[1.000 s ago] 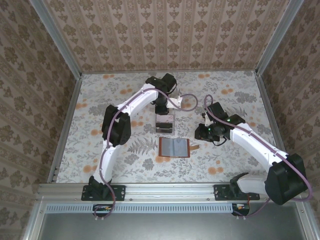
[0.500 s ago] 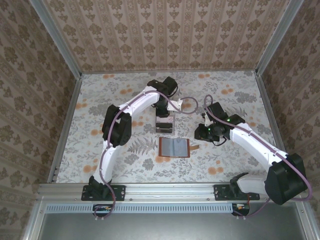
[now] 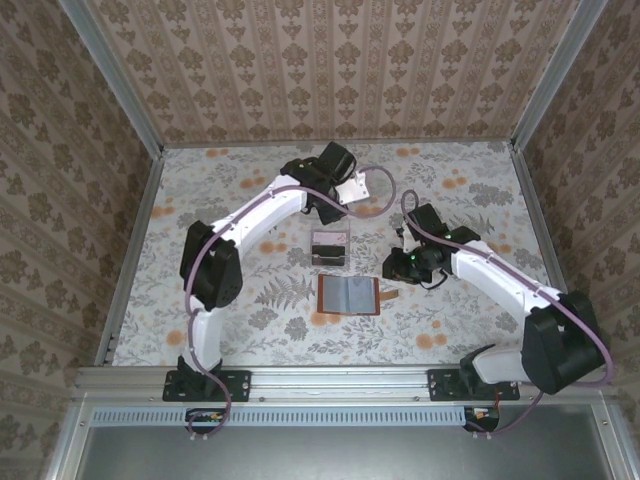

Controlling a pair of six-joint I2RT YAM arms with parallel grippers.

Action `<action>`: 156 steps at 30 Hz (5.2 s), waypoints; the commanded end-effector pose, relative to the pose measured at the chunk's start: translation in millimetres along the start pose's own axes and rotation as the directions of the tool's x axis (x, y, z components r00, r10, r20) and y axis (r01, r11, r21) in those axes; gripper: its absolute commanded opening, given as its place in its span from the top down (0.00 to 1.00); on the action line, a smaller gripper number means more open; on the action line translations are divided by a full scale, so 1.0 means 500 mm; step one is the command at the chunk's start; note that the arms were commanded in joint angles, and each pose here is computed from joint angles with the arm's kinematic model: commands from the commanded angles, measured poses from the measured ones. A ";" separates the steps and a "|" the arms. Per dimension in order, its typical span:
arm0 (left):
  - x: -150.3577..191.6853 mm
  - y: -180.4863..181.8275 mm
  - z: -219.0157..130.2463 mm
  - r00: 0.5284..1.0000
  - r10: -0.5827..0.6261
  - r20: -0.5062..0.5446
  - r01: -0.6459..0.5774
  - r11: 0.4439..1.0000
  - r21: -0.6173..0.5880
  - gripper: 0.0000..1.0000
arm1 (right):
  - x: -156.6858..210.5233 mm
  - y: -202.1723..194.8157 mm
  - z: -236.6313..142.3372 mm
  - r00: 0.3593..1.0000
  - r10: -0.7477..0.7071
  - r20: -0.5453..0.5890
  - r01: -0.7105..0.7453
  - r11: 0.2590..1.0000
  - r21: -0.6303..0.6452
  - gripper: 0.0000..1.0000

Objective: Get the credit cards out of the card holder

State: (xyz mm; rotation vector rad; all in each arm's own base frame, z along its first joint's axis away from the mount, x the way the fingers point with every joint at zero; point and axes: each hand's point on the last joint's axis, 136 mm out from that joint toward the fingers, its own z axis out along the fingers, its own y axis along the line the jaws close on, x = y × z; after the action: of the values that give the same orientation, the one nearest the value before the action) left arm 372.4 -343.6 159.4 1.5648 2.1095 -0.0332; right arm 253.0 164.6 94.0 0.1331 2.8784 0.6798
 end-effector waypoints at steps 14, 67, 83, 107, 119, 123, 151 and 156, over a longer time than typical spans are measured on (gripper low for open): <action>-0.048 -0.152 -0.005 0.678 -0.732 0.066 0.679 0.658 0.325 0.74 | 0.040 -0.062 0.100 0.988 0.007 -0.157 0.005 0.997 0.072 0.74; 0.159 -0.407 0.111 0.431 -0.833 -0.345 0.896 0.441 0.054 0.63 | 0.079 -0.113 0.138 0.979 0.034 -0.203 -0.006 0.991 0.133 0.75; 0.185 -0.361 0.047 0.514 -0.799 -0.311 0.807 0.574 -0.140 0.59 | 0.077 -0.111 0.142 0.977 0.029 -0.211 -0.002 0.992 0.128 0.74; 0.247 -0.346 0.031 0.529 -0.783 -0.327 0.780 0.601 -0.176 0.71 | 0.059 -0.085 0.114 0.982 0.017 -0.189 0.005 0.994 0.112 0.73; 0.194 -0.305 -0.029 0.533 -0.822 -0.201 0.834 0.550 -0.038 0.68 | 0.034 -0.001 0.079 0.989 -0.011 -0.147 0.012 1.000 0.002 0.73; 0.152 -0.309 -0.024 0.494 -0.853 -0.170 0.869 0.484 0.098 0.68 | 0.031 0.020 0.088 0.989 -0.010 -0.149 0.006 0.999 -0.034 0.73; 0.148 -0.360 0.090 0.340 -0.894 -0.290 0.923 0.258 0.286 0.80 | 0.034 0.029 0.161 0.981 -0.012 -0.194 0.003 0.999 -0.044 0.76; 0.149 -0.363 0.099 0.330 -0.896 -0.298 0.925 0.243 0.293 0.81 | 0.041 0.017 0.168 0.979 -0.009 -0.206 0.003 1.000 -0.026 0.76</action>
State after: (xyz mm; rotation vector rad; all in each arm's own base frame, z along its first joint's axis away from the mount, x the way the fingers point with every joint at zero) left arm 212.7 -355.5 42.9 0.2143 2.8840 -0.8983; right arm 249.5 208.1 23.3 0.0499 3.0532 0.7630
